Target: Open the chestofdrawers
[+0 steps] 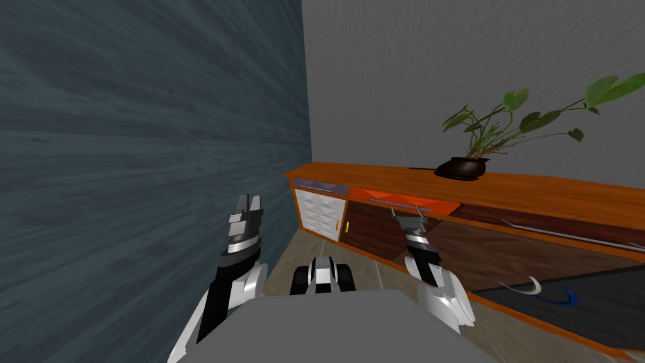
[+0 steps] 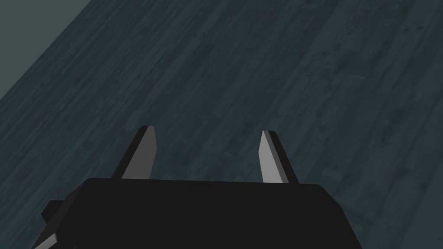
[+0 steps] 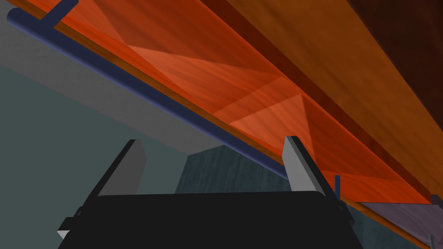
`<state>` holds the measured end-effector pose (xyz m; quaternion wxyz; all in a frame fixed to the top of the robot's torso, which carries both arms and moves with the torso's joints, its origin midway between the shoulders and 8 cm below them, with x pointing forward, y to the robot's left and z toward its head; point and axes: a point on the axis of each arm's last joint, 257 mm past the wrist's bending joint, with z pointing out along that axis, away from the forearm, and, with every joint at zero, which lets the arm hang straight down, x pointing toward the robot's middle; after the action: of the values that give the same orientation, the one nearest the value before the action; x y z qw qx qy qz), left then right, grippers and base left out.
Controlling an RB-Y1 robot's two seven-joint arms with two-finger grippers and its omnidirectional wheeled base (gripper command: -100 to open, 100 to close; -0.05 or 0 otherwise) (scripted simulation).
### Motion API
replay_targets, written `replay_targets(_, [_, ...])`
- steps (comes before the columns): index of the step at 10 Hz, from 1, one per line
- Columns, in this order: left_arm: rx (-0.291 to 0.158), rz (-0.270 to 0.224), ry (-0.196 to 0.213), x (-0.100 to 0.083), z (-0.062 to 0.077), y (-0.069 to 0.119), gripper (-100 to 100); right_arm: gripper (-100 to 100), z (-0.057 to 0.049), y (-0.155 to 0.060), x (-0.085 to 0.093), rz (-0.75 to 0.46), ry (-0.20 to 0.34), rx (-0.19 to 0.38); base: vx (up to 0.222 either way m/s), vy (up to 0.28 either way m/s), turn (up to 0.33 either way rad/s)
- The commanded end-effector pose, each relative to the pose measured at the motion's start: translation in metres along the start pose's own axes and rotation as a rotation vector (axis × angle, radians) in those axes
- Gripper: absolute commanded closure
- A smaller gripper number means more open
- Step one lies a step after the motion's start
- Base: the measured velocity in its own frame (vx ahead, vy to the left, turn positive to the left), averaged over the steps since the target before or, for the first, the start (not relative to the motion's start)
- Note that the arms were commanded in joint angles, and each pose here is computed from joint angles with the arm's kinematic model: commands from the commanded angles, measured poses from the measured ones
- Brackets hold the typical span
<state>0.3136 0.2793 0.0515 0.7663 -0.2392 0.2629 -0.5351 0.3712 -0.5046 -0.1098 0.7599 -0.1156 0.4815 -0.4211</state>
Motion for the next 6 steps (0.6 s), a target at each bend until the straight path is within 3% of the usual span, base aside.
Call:
replay_targets(1, [0.000, 0.000, 0.000, 0.000, 0.000, 0.000, 0, -100, 0.014, -0.010, 0.000, -0.003, 0.001, 0.001, 0.032, 0.018, 0.013])
replay_targets(3, [0.000, 0.000, 0.000, 0.000, 0.000, 0.000, 0, -100, 0.023, -0.016, -0.001, -0.005, 0.002, 0.003, 0.029, 0.015, 0.012])
replay_targets(4, [0.000, 0.000, 0.000, 0.000, 0.000, 0.000, 0, -100, 0.020, -0.014, -0.001, -0.005, 0.000, 0.002, 0.013, 0.006, 0.003])
replay_targets(5, [0.000, 0.000, 0.000, 0.000, 0.000, 0.000, 0, 100, 0.012, -0.008, 0.000, -0.002, 0.001, 0.001, -0.013, -0.004, -0.018])
replay_targets(6, [0.000, 0.000, 0.000, 0.000, 0.000, 0.000, 0, 100, 0.007, -0.005, 0.000, -0.001, 0.001, 0.000, -0.031, -0.012, -0.004])
